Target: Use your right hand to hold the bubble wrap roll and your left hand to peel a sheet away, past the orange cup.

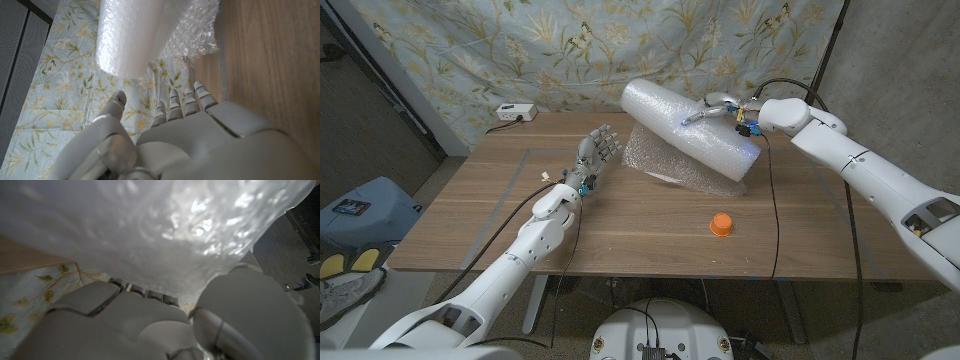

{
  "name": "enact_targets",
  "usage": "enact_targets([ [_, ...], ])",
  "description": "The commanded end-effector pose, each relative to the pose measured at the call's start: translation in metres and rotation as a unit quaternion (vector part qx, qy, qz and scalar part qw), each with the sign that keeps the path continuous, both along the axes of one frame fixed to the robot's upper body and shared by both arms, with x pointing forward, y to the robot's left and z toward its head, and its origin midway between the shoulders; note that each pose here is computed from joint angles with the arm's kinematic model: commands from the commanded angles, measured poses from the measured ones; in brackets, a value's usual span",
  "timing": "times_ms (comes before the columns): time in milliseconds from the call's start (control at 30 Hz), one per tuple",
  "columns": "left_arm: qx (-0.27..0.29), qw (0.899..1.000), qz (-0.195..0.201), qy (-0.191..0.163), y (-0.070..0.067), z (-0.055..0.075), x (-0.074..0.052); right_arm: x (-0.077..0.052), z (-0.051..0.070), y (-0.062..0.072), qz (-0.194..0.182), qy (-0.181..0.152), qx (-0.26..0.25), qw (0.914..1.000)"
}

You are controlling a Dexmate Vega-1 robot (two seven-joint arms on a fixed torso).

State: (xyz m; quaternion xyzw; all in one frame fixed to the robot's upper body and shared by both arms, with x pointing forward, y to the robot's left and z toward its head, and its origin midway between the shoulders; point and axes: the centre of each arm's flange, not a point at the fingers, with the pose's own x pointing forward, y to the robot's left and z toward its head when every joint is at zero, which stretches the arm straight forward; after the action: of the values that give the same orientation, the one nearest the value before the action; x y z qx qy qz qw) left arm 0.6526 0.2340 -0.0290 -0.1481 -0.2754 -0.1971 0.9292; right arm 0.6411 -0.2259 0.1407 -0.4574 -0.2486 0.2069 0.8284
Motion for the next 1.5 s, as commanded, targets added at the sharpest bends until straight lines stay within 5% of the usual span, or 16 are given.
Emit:
enact_targets([
  [33, 0.004, 1.0, -0.007, 0.003, -0.001, 0.006, 0.008, -0.007, 0.004, -0.01, 0.007, 0.033, 0.056, 0.9979],
  [1133, -0.005, 1.0, -0.022, 0.003, 0.002, 0.0, 0.014, -0.019, -0.002, 0.012, -0.01, 0.089, 0.163, 0.9826],
  [1500, -0.021, 0.999, -0.033, 0.008, -0.011, -0.006, 0.014, -0.015, -0.001, 0.023, -0.01, 0.095, 0.206, 0.974],
])
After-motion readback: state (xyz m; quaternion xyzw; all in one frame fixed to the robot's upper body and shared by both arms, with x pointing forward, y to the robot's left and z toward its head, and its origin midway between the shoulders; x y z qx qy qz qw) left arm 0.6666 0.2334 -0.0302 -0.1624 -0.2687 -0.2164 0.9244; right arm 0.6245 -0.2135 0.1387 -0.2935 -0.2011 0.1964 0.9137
